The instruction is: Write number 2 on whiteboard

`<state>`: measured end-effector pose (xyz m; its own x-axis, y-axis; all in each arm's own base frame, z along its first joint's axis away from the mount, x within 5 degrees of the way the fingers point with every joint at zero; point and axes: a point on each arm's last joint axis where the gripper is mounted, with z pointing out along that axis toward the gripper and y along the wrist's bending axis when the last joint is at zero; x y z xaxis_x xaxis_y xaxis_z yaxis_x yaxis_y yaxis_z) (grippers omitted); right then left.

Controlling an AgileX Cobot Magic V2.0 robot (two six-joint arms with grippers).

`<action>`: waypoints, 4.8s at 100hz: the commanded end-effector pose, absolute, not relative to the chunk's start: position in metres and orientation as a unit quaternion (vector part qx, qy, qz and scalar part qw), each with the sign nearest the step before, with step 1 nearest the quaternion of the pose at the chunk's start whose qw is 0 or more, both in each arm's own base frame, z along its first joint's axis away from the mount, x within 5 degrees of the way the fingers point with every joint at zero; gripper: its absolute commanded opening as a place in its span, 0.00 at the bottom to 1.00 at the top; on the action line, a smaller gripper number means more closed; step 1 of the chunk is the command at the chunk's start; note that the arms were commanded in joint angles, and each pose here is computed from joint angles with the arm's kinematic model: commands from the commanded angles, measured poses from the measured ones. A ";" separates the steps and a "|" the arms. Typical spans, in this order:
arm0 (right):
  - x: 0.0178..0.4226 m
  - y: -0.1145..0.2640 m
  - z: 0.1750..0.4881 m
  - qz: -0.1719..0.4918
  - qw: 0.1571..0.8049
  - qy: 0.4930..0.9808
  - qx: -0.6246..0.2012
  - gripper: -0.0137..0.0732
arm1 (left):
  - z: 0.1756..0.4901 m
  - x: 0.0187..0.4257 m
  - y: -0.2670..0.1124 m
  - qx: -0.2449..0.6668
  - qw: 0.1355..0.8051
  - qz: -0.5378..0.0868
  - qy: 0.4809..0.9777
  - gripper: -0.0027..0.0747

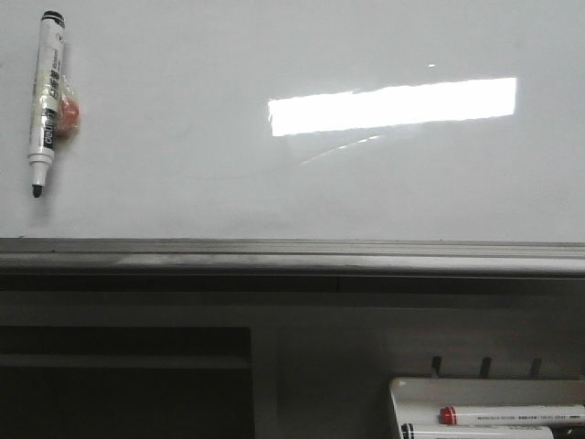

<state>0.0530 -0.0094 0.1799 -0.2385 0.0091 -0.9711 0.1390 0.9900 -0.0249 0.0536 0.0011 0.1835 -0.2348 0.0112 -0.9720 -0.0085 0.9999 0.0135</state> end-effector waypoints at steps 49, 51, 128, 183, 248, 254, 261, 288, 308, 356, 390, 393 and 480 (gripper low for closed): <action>0.053 -0.010 0.174 -0.059 0.618 0.783 0.041 0.10 | 0.187 0.053 0.001 -0.002 0.650 0.006 0.760 0.01; 0.053 -0.010 0.174 -0.059 0.618 0.783 0.041 0.10 | 0.187 0.053 0.001 -0.002 0.650 0.006 0.760 0.01; 0.051 -0.002 0.223 -0.043 0.809 0.586 0.004 0.10 | 0.216 0.053 0.000 0.003 0.761 0.000 0.649 0.01; 0.051 -0.003 0.230 -0.021 0.792 0.610 0.030 0.10 | 0.220 0.053 0.001 -0.044 0.774 -0.048 0.630 0.01; 0.077 -0.007 0.285 0.035 0.484 0.863 0.141 0.10 | 0.311 0.091 0.000 0.014 0.663 0.013 0.749 0.02; 0.078 -0.006 0.285 0.039 0.482 0.864 0.142 0.10 | 0.312 0.095 -0.001 0.012 0.656 0.007 0.755 0.07; 0.078 -0.006 0.284 0.039 0.481 0.864 0.143 0.10 | 0.310 0.100 -0.002 0.007 0.648 -0.005 0.762 0.23; 0.077 -0.005 0.284 0.050 0.477 0.865 0.147 0.10 | 0.309 0.121 -0.012 0.029 0.720 -0.038 0.693 0.67; 0.075 -0.005 0.281 0.038 0.461 0.877 0.130 0.10 | 0.302 0.128 -0.046 0.157 0.696 -0.088 0.695 0.67; 0.081 -0.003 0.289 0.049 0.508 0.853 0.111 0.10 | 0.267 0.161 -0.086 0.116 0.594 -0.197 0.771 0.63; 0.081 -0.003 0.290 0.049 0.512 0.851 0.111 0.10 | 0.258 0.174 -0.108 0.117 0.585 -0.217 0.772 0.63; 0.081 -0.003 0.290 0.049 0.513 0.850 0.111 0.10 | 0.256 0.175 -0.108 0.108 0.581 -0.218 0.776 0.63; 0.082 0.002 0.291 0.058 0.517 0.851 0.074 0.10 | 0.246 0.188 -0.111 0.067 0.576 -0.217 0.785 0.01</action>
<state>0.0769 -0.0003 0.2758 -0.5189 0.2323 -0.8226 0.1269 0.9726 0.1946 0.1829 -0.1074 0.2279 -0.4334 -0.1246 -0.8925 0.3186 0.9053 -0.2811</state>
